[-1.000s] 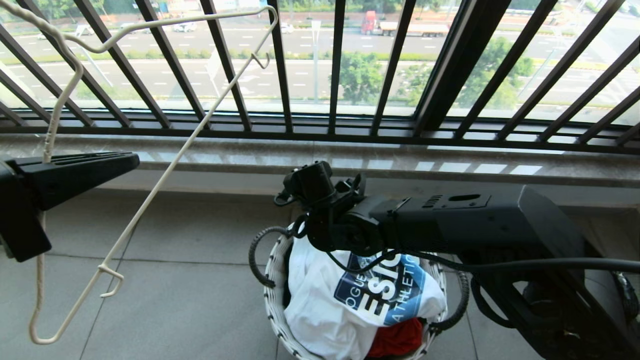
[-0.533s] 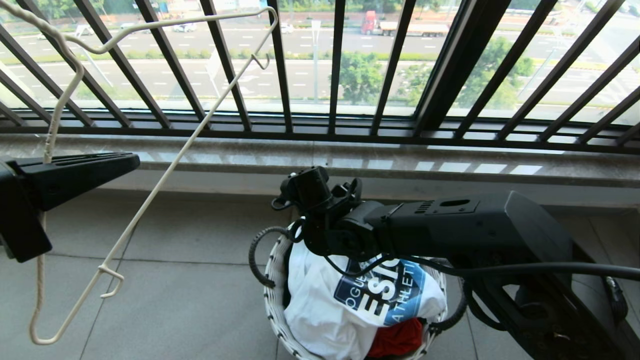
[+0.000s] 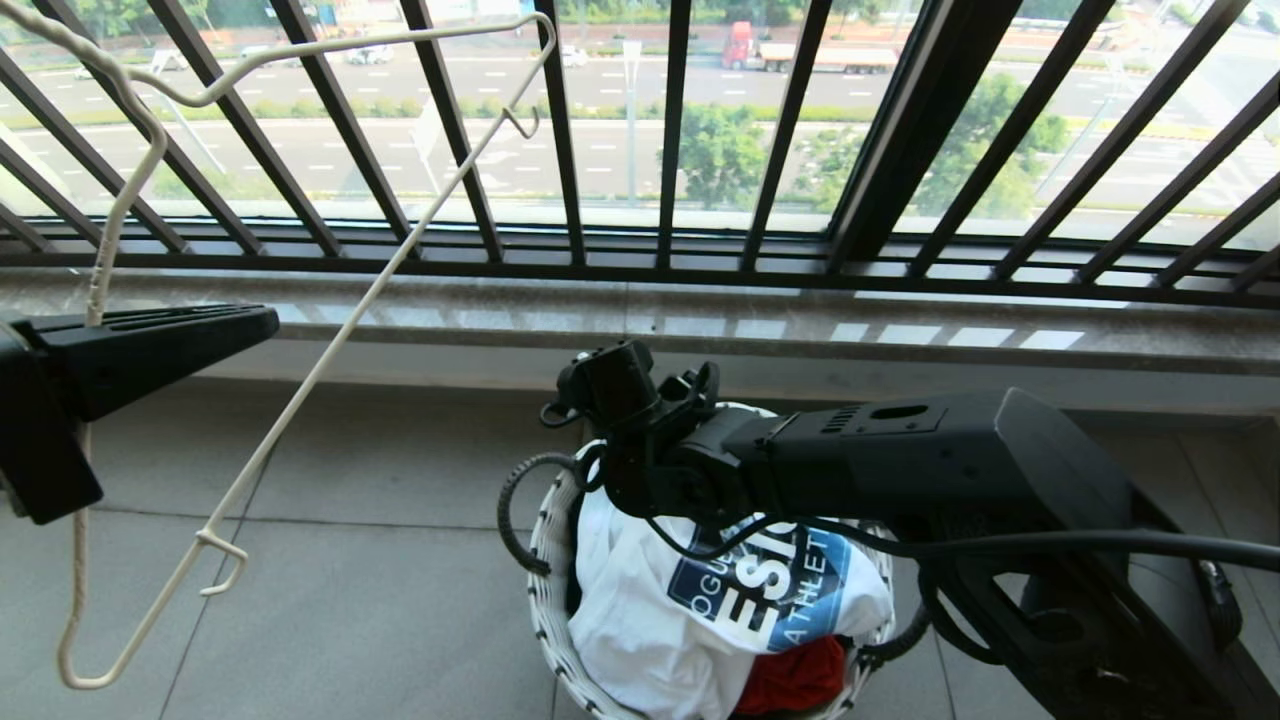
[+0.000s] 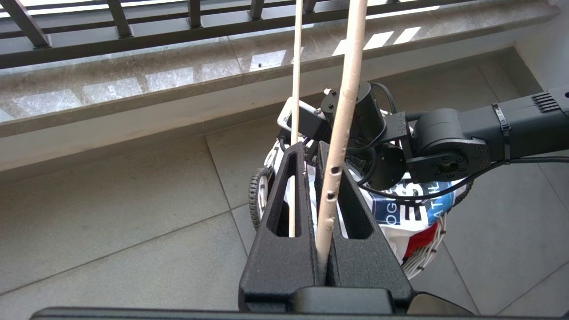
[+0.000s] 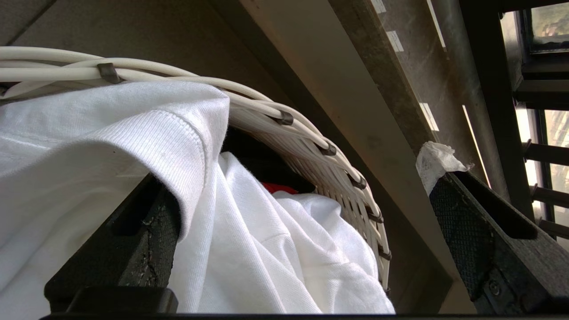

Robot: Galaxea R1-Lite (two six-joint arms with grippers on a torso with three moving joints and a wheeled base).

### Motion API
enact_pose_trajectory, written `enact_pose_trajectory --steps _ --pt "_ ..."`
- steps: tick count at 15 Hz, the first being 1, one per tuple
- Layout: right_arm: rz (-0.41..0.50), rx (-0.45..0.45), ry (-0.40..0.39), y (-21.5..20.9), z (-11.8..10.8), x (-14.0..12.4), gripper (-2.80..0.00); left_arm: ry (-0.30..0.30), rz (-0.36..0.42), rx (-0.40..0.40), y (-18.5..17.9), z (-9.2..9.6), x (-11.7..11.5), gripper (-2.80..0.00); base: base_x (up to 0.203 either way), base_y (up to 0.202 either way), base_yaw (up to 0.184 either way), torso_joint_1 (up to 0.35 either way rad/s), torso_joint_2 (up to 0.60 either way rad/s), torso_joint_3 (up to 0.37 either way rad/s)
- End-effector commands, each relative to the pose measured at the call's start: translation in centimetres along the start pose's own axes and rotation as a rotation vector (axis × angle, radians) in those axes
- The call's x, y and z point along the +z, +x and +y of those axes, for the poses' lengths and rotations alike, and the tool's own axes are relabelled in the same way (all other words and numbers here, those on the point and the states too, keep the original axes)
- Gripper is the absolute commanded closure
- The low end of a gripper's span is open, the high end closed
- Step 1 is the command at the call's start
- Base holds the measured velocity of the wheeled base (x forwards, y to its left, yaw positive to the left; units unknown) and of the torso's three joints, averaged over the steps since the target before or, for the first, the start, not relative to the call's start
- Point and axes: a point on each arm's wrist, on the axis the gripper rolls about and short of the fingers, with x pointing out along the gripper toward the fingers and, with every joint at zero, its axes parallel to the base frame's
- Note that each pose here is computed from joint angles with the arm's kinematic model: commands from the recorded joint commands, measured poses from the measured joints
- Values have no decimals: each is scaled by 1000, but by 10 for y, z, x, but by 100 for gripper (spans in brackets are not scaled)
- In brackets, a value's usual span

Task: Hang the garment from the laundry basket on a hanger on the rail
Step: Pick up clothes from the basket

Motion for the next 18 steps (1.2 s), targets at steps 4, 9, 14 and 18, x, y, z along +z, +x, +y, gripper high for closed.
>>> enact_pose_trajectory --steps 4,9,14,18 --pt "5 1 -13 2 5 -2 0 0 -4 0 -1 0 1 0 0 0 0 0 0 0" --pt "4 6 -13 4 6 -2 0 1 -10 -1 -3 0 1 0 0 0 0 0 0 0" --pt "-87 -1 109 -8 -18 13 0 -1 -7 -7 -2 0 1 0 0 0 0 0 0 0" --pt "-113 -6 208 -34 -51 16 0 -3 1 -10 -1 0 0 0 0 0 0 0 0 0"
